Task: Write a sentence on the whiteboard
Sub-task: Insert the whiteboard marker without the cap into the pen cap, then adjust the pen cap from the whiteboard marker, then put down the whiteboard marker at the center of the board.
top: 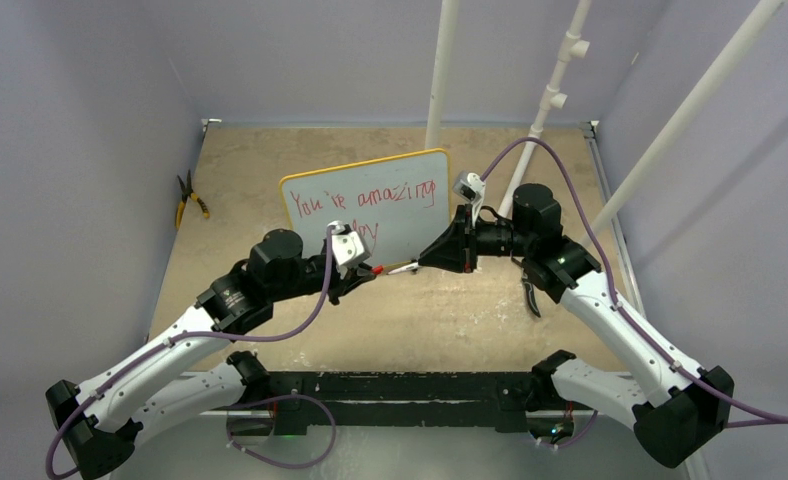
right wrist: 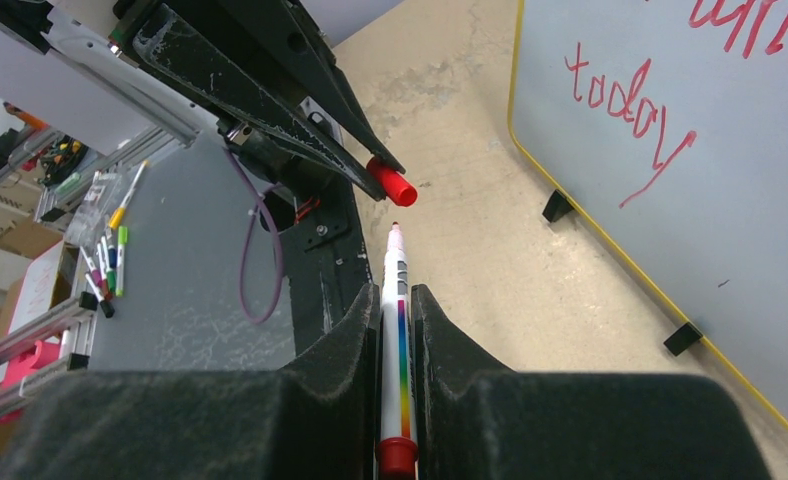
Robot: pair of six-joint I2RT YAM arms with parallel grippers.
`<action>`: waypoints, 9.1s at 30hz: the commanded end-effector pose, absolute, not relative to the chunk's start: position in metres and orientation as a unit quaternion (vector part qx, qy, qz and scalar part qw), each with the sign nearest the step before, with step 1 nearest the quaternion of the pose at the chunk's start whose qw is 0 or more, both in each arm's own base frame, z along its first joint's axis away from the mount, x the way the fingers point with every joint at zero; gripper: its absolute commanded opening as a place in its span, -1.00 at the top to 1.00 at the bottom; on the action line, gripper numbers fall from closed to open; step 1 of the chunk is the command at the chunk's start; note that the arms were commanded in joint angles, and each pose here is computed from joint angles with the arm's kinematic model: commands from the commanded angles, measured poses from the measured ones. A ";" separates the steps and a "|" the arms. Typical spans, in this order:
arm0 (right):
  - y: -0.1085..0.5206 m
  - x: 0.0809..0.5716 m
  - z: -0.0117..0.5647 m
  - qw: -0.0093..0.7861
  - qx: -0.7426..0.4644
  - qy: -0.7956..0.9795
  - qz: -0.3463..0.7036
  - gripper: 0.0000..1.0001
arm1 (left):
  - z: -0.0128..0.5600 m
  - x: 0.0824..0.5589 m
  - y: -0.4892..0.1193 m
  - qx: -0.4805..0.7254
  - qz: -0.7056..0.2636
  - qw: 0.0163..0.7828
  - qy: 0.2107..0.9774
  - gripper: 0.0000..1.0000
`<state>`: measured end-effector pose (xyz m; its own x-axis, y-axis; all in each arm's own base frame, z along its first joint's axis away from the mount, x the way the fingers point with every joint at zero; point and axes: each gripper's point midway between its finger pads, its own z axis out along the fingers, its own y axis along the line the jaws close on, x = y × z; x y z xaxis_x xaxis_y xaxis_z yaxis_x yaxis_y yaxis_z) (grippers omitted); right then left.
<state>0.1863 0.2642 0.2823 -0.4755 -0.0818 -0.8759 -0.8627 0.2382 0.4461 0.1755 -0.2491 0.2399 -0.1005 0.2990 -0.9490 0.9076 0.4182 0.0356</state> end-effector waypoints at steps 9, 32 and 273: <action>0.264 0.195 0.305 0.412 -0.349 0.669 0.511 1.00 | 0.241 0.170 -0.255 0.467 -0.319 0.502 0.655 1.00; 0.268 0.183 0.306 0.391 -0.369 0.647 0.541 1.00 | 0.240 0.170 -0.257 0.470 -0.321 0.498 0.654 1.00; 0.211 0.267 0.081 0.325 -0.063 0.882 0.336 -0.45 | 0.281 0.300 -0.126 0.046 -0.198 0.616 0.761 -0.51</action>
<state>0.2423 0.2238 0.0660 -0.8332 0.0252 -0.5524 -0.3676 0.7211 0.5873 0.2863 -0.1635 0.2426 -0.3548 -0.0501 -0.9336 0.4658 0.8564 -0.2230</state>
